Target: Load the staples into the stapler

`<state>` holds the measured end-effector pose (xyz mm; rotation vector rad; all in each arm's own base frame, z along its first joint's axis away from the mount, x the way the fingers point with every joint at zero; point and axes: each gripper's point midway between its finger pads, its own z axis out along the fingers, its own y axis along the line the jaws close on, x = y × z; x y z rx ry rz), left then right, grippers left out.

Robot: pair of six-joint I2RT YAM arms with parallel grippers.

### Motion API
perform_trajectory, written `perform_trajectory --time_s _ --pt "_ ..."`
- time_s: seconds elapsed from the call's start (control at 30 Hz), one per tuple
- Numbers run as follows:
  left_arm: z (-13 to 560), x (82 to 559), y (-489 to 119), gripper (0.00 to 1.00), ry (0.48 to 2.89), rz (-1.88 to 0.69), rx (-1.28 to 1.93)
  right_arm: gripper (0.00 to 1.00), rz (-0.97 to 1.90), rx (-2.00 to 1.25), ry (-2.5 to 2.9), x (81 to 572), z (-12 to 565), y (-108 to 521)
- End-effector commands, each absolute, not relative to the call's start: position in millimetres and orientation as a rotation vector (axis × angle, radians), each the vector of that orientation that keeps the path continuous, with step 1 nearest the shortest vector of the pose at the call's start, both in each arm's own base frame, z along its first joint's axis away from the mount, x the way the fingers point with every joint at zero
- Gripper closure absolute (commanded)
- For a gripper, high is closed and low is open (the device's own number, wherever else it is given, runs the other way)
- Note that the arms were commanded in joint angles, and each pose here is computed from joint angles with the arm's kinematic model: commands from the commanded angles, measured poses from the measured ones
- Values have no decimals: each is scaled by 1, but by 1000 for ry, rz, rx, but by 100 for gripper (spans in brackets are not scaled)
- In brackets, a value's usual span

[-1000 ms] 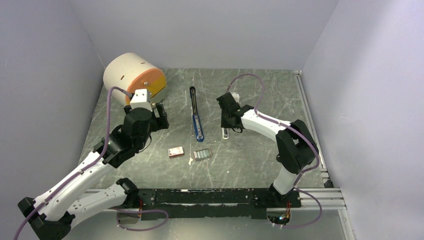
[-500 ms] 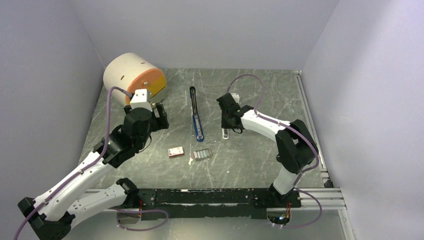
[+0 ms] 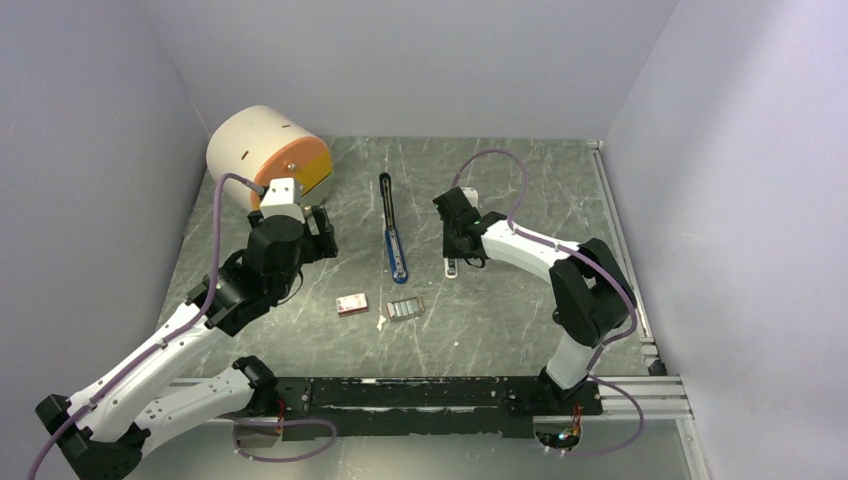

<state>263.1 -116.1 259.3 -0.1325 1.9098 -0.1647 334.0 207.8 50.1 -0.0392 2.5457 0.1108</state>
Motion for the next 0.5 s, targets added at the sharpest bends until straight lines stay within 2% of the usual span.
perform_trajectory --time_s 0.0,0.47 --pt "259 264 -113 15 1906 -158 -147 77 117 -36 2524 337 52 208" --pt "258 264 -114 15 1908 -156 -145 77 135 -27 2499 338 61 208"
